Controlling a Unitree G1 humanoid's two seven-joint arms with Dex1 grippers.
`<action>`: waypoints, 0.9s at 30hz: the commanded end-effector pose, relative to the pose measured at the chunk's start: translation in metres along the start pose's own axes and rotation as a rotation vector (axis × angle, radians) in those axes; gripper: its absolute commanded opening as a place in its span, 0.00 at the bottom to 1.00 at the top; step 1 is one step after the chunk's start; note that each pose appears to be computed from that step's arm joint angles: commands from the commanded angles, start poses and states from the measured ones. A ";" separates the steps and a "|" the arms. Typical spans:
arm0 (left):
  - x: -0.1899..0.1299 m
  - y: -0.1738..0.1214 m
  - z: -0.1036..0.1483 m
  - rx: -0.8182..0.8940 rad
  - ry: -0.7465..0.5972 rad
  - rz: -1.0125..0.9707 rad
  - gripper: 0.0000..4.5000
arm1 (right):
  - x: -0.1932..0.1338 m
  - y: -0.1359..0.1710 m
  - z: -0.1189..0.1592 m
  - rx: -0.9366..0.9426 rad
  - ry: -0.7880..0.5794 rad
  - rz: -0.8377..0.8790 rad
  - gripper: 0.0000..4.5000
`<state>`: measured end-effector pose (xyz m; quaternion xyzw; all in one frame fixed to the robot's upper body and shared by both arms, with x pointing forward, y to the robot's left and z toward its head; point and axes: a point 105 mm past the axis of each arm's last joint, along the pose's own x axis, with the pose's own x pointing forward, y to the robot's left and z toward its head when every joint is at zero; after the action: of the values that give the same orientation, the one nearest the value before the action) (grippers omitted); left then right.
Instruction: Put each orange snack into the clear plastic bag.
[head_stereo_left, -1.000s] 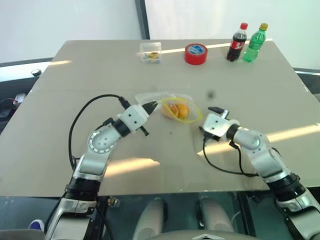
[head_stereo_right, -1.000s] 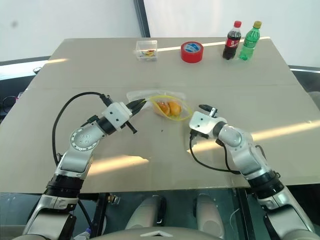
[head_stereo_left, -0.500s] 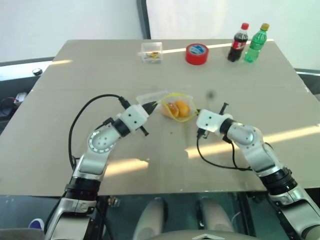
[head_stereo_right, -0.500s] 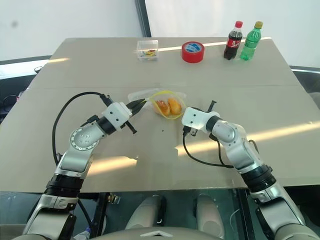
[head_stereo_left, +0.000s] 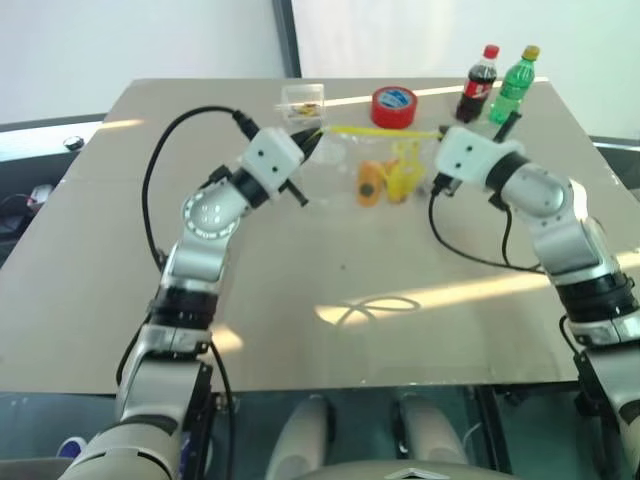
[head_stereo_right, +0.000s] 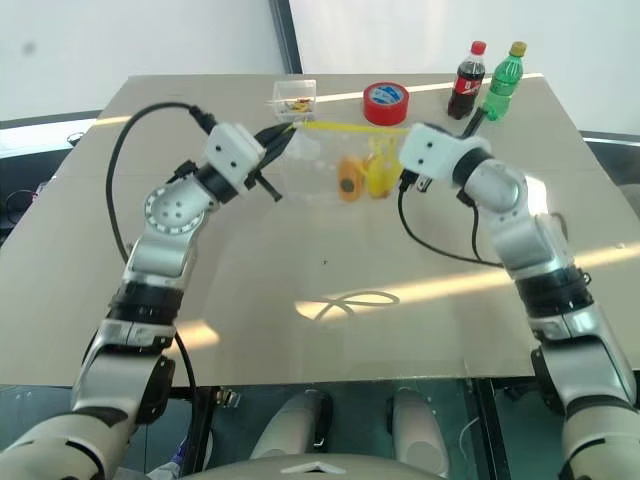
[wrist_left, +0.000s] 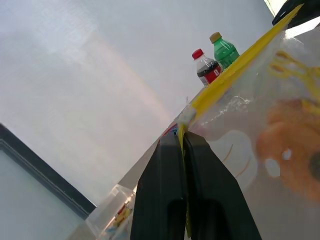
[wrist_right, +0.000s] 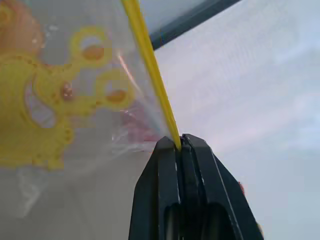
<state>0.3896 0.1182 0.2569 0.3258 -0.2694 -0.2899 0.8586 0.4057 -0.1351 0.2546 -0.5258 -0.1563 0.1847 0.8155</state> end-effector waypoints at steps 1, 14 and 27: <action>-0.007 0.030 -0.003 0.039 -0.002 0.096 0.00 | -0.016 -0.030 -0.038 -0.028 0.120 -0.091 0.01; -0.062 -0.075 -0.012 0.003 0.012 -0.202 0.00 | -0.076 0.099 -0.008 0.186 0.046 0.278 0.01; -0.063 -0.090 -0.003 0.123 -0.022 -0.259 0.00 | -0.090 0.091 0.058 0.321 -0.151 0.420 0.32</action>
<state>0.3264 0.1128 0.1602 0.3903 -0.2145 -0.3857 0.8080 0.2947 -0.1137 0.1737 -0.3996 -0.0370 0.3928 0.8274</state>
